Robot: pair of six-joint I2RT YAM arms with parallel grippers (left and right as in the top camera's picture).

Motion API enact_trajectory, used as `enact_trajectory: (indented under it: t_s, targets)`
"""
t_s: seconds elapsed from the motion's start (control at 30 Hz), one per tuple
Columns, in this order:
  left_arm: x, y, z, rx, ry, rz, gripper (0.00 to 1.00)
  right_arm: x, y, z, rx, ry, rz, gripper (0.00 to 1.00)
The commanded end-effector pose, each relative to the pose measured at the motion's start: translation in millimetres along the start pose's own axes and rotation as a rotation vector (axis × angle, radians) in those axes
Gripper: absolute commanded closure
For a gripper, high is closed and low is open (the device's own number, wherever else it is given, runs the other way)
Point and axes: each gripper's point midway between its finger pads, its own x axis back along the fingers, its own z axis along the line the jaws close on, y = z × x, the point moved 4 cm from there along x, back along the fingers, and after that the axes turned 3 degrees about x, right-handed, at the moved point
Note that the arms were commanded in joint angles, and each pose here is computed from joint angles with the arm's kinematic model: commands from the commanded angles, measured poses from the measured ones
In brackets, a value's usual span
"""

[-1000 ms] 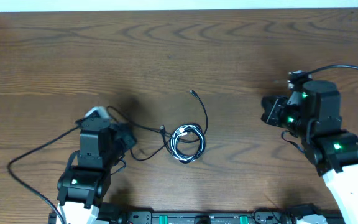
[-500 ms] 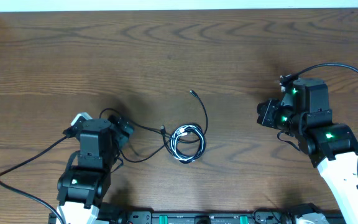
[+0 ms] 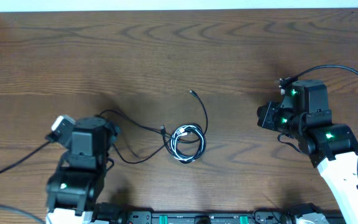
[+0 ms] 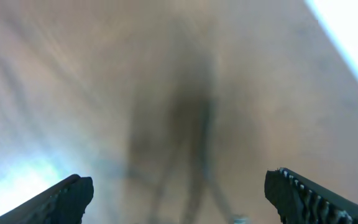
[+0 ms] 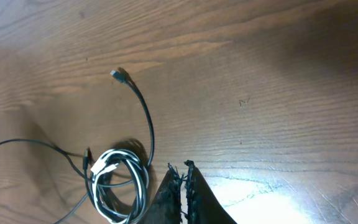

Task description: Untangle cables

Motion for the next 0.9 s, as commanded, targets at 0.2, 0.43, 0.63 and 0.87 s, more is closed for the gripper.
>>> enact_trajectory:
  t_s: [0.2, 0.43, 0.63, 0.87]
  targets:
    - [29, -2, -62, 0.019, -0.309, 0.163, 0.07, -2, 0, 4, 0.021, 0.003, 0.008, 0.97]
    - [11, -52, -85, 0.040, -0.255, 0.333, 0.07, -17, -5, -2, -0.004, -0.021, 0.058, 0.98]
    - [-18, -103, -103, -0.005, -0.170, 0.440, 0.02, -28, -12, -9, -0.023, -0.045, 0.103, 0.98]
    - [-61, -161, -72, 0.186, 0.195, 0.579, 0.27, -33, -18, -13, -0.028, -0.056, 0.126, 0.98]
